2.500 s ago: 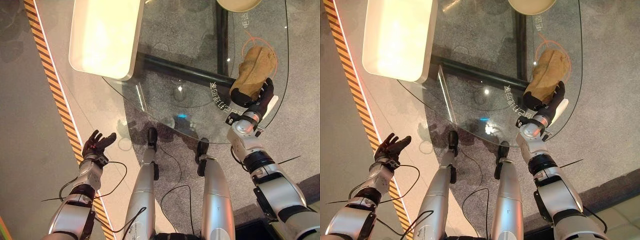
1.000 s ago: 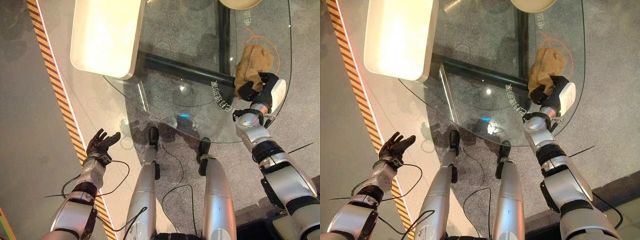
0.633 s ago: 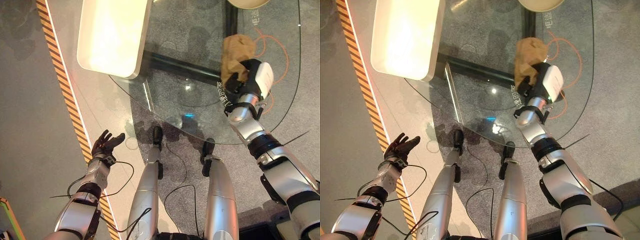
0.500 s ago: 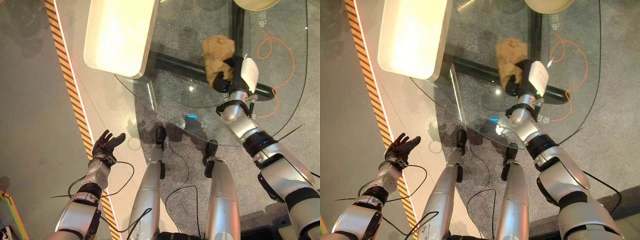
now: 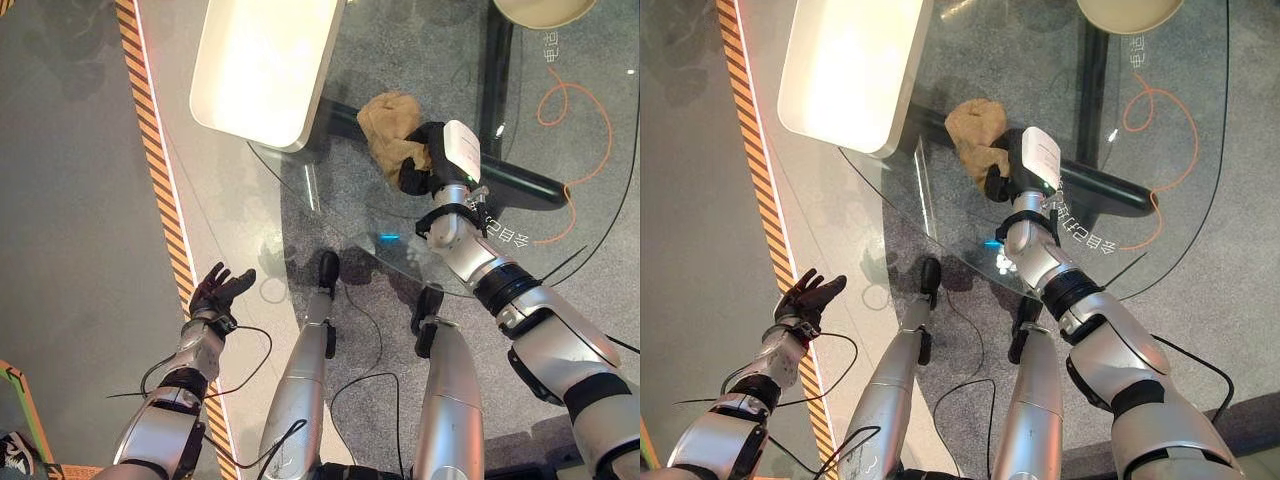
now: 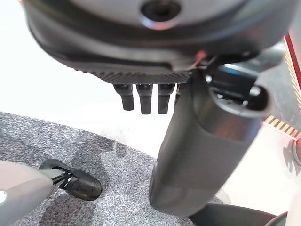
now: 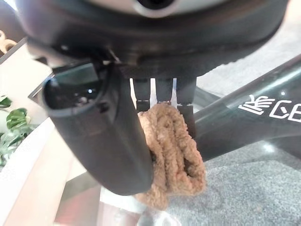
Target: Wipe the table with a cloth and put it in the basket.
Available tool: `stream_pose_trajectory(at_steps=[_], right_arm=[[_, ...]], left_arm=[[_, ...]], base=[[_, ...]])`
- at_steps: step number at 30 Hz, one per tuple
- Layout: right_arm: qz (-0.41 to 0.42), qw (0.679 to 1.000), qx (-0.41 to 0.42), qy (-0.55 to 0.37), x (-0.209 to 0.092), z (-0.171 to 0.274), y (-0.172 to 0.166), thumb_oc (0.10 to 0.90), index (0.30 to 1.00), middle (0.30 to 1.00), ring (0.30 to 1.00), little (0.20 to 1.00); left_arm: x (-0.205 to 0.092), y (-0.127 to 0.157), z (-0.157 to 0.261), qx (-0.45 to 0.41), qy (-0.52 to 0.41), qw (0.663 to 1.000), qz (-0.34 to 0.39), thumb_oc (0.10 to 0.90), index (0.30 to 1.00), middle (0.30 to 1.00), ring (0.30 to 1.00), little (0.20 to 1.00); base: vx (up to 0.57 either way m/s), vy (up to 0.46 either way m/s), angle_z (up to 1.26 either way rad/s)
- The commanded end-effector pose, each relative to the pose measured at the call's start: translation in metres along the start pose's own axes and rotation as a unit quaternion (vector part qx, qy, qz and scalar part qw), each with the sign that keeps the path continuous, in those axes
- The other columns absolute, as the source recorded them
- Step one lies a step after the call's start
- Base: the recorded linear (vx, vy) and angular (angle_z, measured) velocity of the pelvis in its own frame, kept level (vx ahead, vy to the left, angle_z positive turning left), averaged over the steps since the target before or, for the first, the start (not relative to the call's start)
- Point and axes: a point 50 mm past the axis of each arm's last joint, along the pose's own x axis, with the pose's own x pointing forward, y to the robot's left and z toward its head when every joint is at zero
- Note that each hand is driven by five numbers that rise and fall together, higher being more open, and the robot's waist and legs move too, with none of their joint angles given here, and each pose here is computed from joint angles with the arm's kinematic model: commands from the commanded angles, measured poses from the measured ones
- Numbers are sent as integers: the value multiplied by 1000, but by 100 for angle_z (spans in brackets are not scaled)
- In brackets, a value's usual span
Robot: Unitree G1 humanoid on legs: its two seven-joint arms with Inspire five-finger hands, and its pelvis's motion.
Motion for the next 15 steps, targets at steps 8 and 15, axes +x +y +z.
stream_pose_trajectory(at_steps=[8,15], right_arm=[[104,962,-27,-252,-8,103,13,100,300,300,300,200],[154,944,-42,-289,-20,113,25,100,300,300,300,200]], left_arm=[[0,1,7,31,-23,999,5,800,900,900,900,900],[2,1,13,35,-25,999,3,800,900,900,900,900]], base=[[0,0,0],[0,0,0]])
